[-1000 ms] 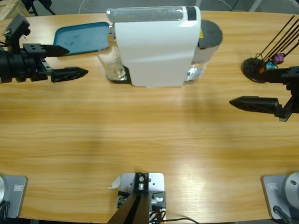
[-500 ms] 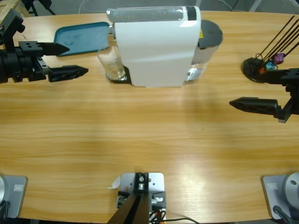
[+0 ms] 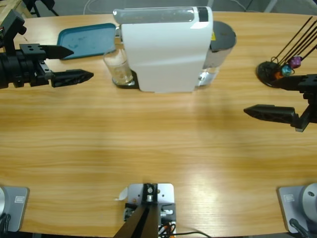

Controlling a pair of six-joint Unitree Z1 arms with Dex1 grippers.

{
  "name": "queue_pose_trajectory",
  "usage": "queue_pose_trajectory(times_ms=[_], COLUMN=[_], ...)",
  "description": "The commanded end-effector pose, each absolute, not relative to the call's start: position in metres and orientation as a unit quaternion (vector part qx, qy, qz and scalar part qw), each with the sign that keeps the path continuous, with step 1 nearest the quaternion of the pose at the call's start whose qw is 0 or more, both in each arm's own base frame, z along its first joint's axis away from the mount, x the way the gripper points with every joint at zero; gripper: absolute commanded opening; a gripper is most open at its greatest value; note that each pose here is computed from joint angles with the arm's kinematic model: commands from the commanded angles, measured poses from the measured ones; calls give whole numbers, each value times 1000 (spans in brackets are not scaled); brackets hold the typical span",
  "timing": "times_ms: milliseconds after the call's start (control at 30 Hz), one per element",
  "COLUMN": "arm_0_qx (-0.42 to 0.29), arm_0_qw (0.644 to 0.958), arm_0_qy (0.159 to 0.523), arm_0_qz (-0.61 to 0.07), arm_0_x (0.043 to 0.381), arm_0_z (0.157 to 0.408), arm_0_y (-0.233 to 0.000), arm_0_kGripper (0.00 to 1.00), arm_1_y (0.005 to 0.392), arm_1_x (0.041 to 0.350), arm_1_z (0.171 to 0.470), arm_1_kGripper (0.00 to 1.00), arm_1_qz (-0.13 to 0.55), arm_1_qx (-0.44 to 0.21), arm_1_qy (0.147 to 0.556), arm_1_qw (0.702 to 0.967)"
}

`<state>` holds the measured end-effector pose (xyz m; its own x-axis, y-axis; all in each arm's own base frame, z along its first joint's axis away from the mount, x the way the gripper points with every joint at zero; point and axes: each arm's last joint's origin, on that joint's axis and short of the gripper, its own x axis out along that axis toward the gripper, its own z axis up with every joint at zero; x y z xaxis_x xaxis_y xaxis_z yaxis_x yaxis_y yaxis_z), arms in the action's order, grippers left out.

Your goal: Pour coffee

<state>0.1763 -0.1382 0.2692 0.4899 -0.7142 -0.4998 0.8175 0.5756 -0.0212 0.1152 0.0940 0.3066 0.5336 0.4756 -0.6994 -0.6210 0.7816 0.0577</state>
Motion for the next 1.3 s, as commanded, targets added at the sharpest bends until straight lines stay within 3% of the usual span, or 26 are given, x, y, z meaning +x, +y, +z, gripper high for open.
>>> queue_pose_trajectory(times_ms=[33, 1300], arm_0_qx=[109, 118], arm_0_qw=[856, 861], arm_0_qy=[241, 255], arm_0_qz=[-445, -423], arm_0_x=[174, 174], arm_0_z=[265, 257], arm_0_y=[-138, -135], arm_0_kGripper=[1000, 1000], arm_1_y=[92, 98], arm_1_x=[111, 119], arm_1_z=[297, 291], arm_1_kGripper=[1000, 1000], arm_1_qz=[313, 309], arm_1_qx=[-108, -111], arm_1_qy=[374, 394], arm_1_qw=[866, 858])
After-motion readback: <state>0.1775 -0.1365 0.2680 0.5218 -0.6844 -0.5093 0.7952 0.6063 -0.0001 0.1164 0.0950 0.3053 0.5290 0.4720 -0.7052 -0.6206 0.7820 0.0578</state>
